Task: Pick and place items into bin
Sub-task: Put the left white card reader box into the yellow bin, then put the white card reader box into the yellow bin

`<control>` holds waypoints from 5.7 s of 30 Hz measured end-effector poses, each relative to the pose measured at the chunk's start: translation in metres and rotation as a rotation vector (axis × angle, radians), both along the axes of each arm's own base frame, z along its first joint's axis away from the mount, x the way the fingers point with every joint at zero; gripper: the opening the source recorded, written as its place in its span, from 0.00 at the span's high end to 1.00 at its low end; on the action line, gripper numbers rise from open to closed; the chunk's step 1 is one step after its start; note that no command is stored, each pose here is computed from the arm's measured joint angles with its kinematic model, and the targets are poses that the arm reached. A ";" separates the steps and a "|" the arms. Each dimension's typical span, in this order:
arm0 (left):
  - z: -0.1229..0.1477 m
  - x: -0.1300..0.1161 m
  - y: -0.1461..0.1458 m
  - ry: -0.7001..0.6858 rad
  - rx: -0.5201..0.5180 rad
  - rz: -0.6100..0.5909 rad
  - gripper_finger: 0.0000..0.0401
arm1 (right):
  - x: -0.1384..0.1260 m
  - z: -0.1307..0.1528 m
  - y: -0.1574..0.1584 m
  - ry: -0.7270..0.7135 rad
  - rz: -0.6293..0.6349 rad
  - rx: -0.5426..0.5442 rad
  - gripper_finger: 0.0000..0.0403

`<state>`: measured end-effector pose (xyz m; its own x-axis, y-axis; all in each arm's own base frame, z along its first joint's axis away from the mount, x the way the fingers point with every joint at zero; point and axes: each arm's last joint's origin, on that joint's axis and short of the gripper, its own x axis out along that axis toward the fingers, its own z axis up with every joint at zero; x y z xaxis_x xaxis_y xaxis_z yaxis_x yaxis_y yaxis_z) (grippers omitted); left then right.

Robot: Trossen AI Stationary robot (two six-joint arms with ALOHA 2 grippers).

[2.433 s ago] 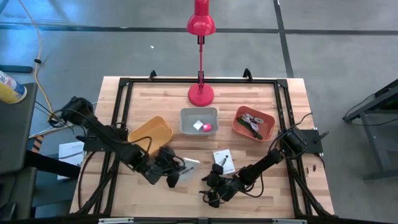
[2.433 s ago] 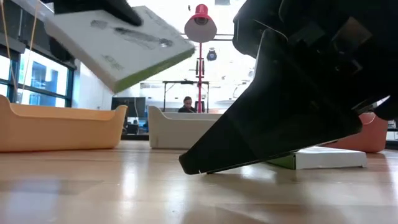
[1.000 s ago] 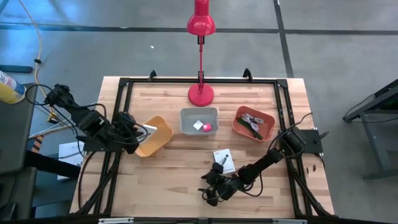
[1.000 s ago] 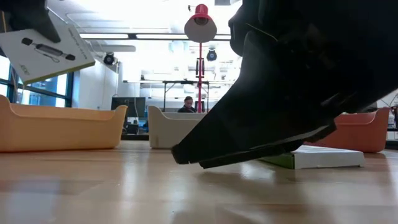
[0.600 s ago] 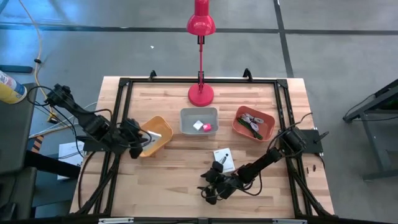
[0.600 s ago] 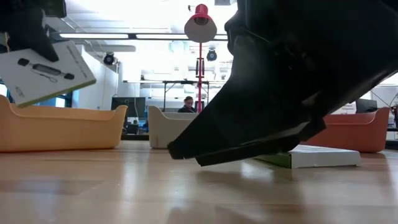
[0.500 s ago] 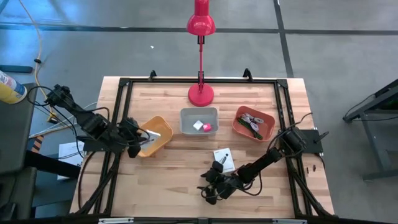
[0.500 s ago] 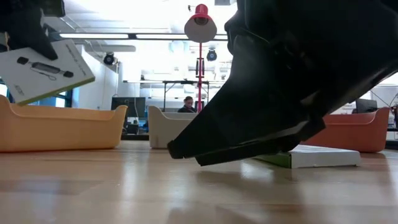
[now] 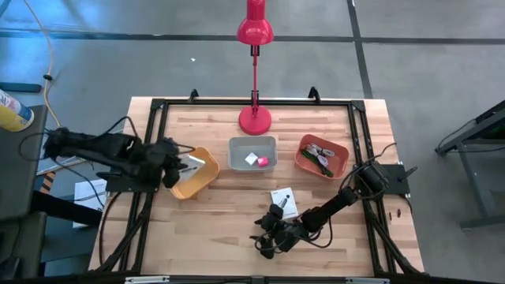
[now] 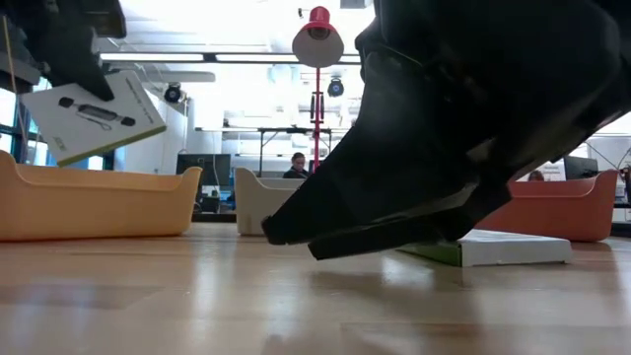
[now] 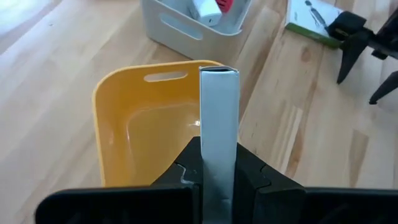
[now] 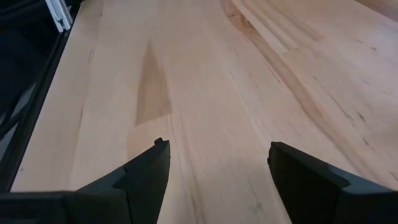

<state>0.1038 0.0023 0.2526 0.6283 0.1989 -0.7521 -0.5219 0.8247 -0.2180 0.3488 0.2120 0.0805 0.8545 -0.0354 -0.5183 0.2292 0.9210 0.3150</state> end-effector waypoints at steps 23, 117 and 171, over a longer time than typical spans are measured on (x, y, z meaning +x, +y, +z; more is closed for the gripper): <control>-0.036 0.004 0.038 -0.007 -0.180 -0.163 0.95 | 0.000 0.000 0.000 0.000 -0.010 0.024 0.36; -0.030 0.184 -0.130 -0.404 -0.099 -0.318 0.60 | -0.089 0.070 -0.027 0.465 -0.179 -0.397 0.36; -0.015 0.183 -0.152 -0.508 -0.159 -0.211 0.60 | -0.059 0.078 -0.020 0.388 0.244 -0.346 0.36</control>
